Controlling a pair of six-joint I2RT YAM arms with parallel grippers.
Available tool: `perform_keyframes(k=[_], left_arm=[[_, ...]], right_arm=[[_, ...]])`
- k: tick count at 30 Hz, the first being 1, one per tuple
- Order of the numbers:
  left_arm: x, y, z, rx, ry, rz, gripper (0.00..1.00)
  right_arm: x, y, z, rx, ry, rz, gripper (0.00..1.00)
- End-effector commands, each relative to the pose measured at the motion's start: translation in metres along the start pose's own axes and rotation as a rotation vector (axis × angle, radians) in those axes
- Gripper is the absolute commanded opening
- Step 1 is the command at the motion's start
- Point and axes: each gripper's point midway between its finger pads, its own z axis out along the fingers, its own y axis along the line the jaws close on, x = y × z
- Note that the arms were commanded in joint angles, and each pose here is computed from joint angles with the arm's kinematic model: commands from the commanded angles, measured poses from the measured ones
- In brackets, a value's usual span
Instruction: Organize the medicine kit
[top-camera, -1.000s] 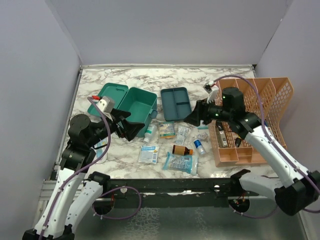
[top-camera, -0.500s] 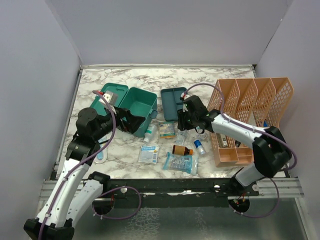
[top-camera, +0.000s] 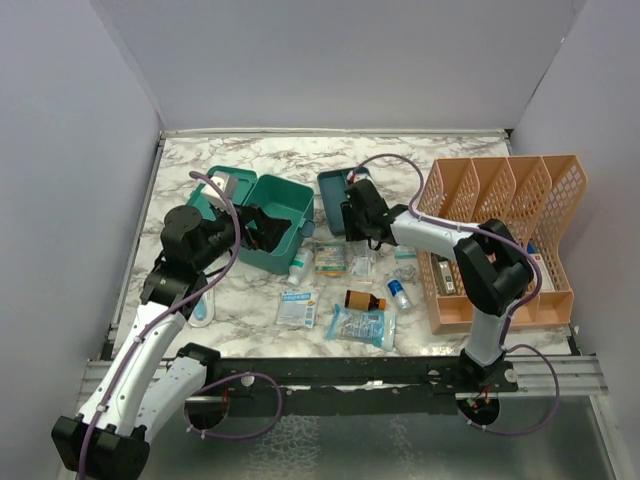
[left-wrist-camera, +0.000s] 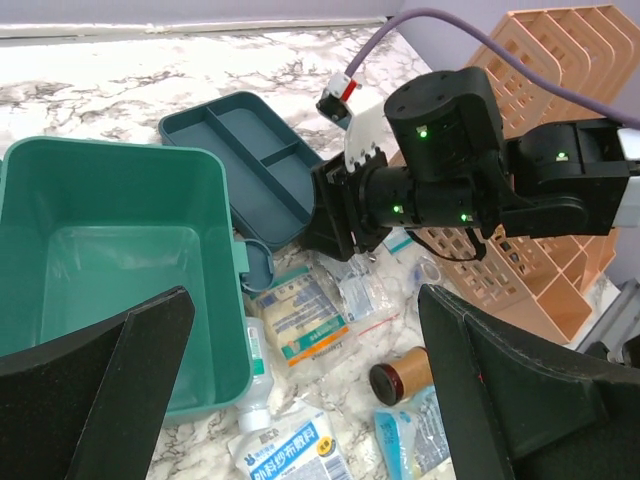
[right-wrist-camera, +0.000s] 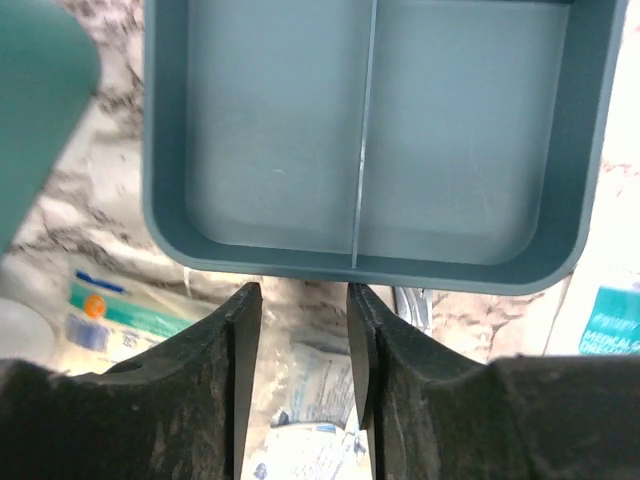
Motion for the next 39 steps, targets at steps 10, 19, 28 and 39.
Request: perform_keyframes(k=[10, 19, 28, 39], left_arm=[[-0.005, 0.021, 0.023, -0.058, -0.003, 0.066, 0.99], [-0.001, 0.024, 0.03, -0.051, 0.001, 0.065, 0.99], [0.005, 0.03, 0.038, -0.055, 0.027, 0.058, 0.99], [0.008, 0.037, 0.042, -0.09, 0.034, 0.034, 0.99]], right_arm=[[-0.037, 0.007, 0.028, 0.051, -0.069, -0.002, 0.53], [-0.037, 0.01, 0.027, 0.032, -0.058, -0.013, 0.7], [-0.046, 0.007, 0.044, 0.051, -0.072, -0.026, 0.75], [-0.072, 0.007, 0.047, 0.091, -0.118, 0.078, 0.66]])
